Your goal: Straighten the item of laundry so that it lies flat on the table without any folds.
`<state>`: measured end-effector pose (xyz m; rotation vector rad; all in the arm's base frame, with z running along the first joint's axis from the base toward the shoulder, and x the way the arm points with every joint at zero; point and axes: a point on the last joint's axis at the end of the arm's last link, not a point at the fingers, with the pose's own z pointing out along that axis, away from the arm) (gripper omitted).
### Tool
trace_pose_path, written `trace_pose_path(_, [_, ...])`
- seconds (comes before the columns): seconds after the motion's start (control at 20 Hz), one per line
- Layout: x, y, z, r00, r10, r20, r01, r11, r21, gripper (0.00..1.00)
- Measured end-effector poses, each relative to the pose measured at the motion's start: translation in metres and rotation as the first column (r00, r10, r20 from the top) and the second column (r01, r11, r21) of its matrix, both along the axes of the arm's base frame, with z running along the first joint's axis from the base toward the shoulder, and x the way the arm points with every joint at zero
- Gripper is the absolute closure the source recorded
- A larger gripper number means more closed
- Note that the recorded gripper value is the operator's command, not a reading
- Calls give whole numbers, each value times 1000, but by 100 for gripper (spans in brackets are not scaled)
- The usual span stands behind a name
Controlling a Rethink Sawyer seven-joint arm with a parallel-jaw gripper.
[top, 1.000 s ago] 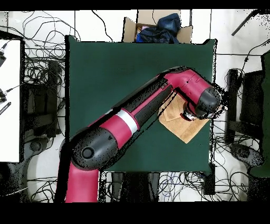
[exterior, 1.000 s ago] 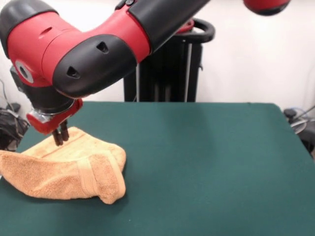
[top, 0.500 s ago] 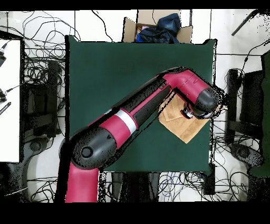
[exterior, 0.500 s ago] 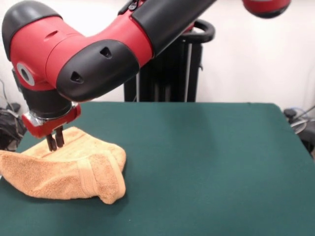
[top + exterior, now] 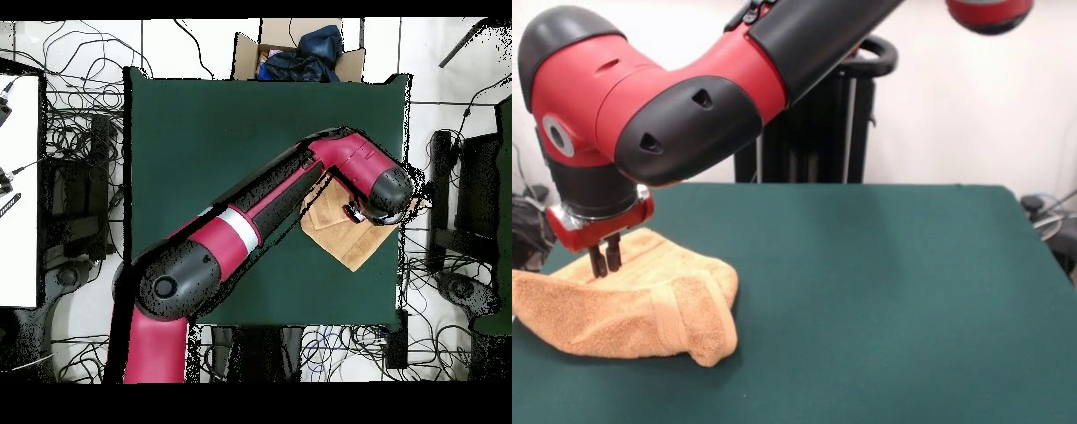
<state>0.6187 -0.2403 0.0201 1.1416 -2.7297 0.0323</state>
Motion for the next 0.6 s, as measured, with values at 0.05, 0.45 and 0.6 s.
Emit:
trace_pose_path(0.05, [1, 0, -1, 1000, -1, 12, 1, 1000, -4, 100])
trace_pose_path(0.45, [14, 11, -11, 993, -9, 114, 11, 1000, -17, 100])
trace_pose_path(0.6, [18, 19, -13, 991, -6, 134, 8, 1000, -16, 100])
